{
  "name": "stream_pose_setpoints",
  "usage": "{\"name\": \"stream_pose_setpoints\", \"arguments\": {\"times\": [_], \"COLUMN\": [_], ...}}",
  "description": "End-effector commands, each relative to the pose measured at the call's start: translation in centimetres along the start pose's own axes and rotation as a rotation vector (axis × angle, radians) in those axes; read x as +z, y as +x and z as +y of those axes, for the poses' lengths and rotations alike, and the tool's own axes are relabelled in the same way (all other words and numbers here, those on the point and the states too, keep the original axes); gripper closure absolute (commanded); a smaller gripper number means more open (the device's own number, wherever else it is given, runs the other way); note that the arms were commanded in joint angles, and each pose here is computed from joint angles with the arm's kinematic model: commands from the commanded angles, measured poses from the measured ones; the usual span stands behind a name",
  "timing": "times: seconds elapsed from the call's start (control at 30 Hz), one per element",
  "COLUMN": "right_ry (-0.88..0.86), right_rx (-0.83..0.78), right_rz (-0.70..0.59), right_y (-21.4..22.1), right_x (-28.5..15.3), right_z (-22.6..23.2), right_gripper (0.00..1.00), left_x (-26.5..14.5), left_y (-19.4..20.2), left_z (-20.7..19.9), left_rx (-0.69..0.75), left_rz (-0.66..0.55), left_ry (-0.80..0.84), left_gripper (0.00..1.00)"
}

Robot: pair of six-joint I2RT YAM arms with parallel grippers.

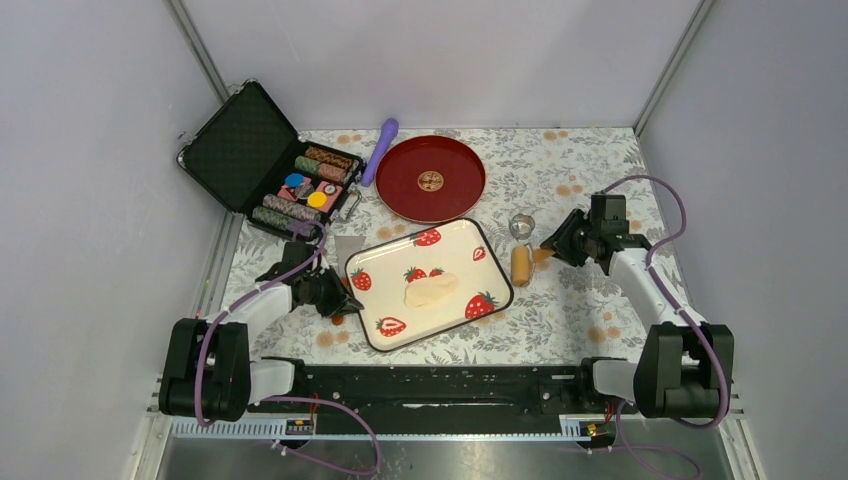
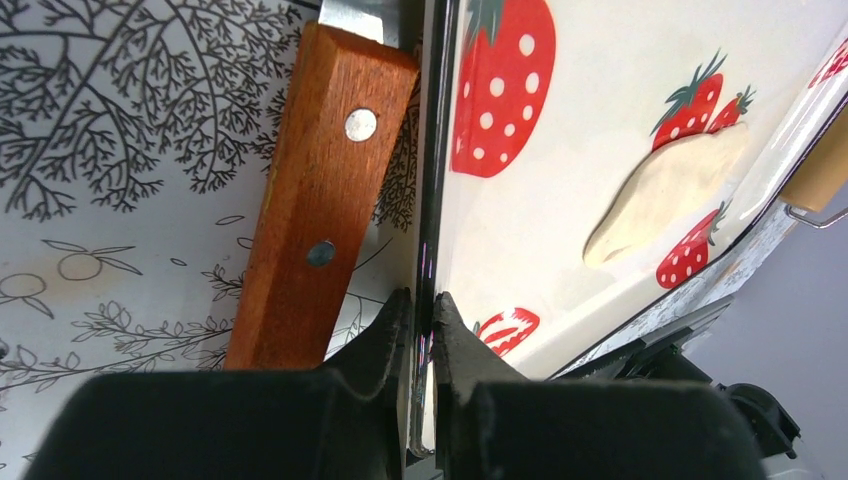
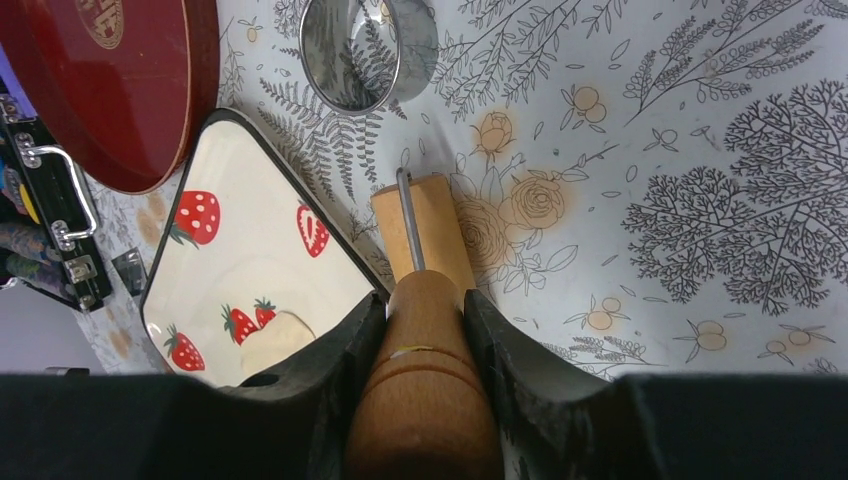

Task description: Roll out the dumpling wrappers from the dough

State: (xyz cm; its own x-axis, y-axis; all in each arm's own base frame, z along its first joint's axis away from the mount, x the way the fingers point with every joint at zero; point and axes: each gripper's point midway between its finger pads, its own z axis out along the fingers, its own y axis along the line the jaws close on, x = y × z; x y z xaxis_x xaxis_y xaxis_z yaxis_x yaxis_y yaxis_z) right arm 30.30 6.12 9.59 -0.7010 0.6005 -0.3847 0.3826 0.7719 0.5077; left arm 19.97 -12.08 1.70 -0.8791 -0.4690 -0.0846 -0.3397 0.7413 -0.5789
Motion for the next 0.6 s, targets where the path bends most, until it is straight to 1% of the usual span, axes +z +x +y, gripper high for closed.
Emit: {"name": "stream_pose_setpoints", "arguments": {"times": [0.0,0.07,0.13,0.2,0.23,0.3,0.4,0.53,0.57], "right_ry": [0.011,0.038,0.083,0.138,0.159,0.198,0.252,0.359,0.382], "right_rx": [0.009,0.009,0.014,0.012,0.010,0.003,-0.016,-0.064,-0.072], "right_rz": [-0.005,-0.016,-0.029,-0.030,-0.032,-0.041,-0.058,-0.143,-0.179], "right_y": [-0.5,-0.6,-0.8,-0.9,-1.0,-1.4,-2.1,-4.4,-5.4], "right_x": [0.8,0.7,0.6,0.4,0.3,0.0,-0.5,-2.0,-2.6], "right_z": [-0.9,-1.5,-2.2,-3.1,-3.4,-3.9,-4.6,-5.7,-5.8], "right_gripper": [0.77,0.60,0.40,0.27,0.23,0.16,0.10,0.06,0.02], "left_x": [0.0,0.0,-0.1,-0.1,-0.1,-0.1,0.1,0.3,0.3], "left_y": [-0.8,-0.8,-0.8,-0.7,-0.7,-0.6,-0.5,-0.3,-0.3], "left_z": [-0.5,-0.5,-0.6,-0.7,-0.7,-0.7,-0.5,-0.2,0.0], "left_rx": [0.015,0.014,0.014,0.015,0.015,0.018,0.023,0.032,0.037], "left_rz": [-0.014,-0.016,-0.016,-0.017,-0.017,-0.018,-0.015,-0.004,-0.006], "left_ry": [0.015,0.016,0.020,0.023,0.022,0.020,0.007,-0.014,-0.024], "left_gripper": [1.00,1.00,1.00,1.00,1.00,1.00,1.00,1.00,1.00]}}
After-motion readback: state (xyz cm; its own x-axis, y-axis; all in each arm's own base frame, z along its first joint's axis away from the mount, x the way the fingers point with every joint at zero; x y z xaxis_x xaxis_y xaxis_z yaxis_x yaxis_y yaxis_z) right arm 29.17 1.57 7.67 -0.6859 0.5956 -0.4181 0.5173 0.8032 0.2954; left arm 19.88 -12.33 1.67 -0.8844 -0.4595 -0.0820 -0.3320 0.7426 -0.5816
